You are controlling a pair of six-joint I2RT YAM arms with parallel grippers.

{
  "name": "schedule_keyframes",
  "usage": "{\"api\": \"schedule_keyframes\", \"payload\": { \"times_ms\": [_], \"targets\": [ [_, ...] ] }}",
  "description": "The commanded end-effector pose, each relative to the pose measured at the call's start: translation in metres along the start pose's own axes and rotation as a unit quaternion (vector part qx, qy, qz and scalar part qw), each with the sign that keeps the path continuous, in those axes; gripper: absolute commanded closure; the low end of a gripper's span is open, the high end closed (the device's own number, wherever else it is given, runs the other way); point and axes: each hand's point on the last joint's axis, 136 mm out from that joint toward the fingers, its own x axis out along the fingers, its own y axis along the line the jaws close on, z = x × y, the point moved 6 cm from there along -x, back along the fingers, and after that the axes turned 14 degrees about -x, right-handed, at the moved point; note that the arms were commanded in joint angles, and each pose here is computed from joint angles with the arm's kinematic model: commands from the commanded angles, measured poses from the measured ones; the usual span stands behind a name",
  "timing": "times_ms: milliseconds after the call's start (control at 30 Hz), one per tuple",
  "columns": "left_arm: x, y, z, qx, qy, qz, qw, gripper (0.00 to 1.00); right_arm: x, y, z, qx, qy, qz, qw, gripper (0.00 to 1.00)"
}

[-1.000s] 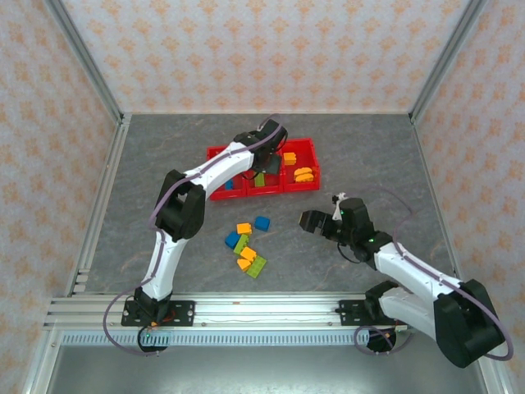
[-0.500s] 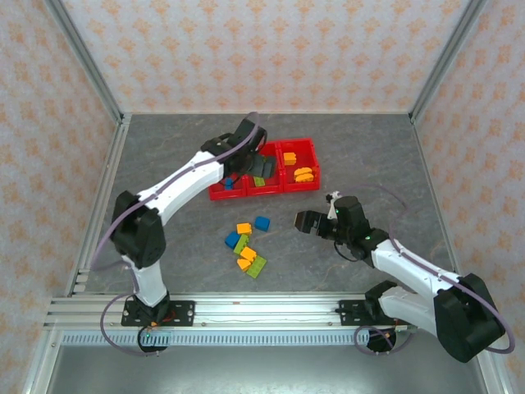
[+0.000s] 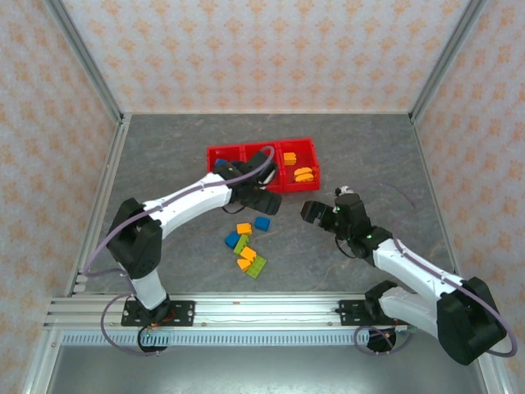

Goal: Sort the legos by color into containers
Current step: Pick up the lego from the center of the table.

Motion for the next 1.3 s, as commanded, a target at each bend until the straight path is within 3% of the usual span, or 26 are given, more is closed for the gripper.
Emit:
{"api": "schedule_keyframes", "payload": {
  "times_ms": [0, 300, 567, 1267],
  "targets": [
    [0.016, -0.001, -0.015, 0.011, 0.043, 0.012, 0.999, 0.16, -0.008, -0.001, 0.008, 0.007, -0.026, -0.013, 1.000, 0.00],
    [0.042, 0.009, -0.029, 0.002, 0.075, 0.063, 0.995, 0.22, -0.023, -0.009, 0.004, 0.017, -0.057, -0.027, 0.998, 0.00],
    [0.051, 0.007, -0.033, -0.001, 0.088, 0.057, 0.994, 0.30, -0.018, -0.012, 0.002, 0.021, -0.044, -0.042, 0.998, 0.00],
    [0.090, 0.010, -0.052, 0.010, 0.134, 0.065, 0.989, 0.38, -0.017, -0.018, 0.001, 0.031, -0.048, -0.063, 0.996, 0.00]
  ]
}}
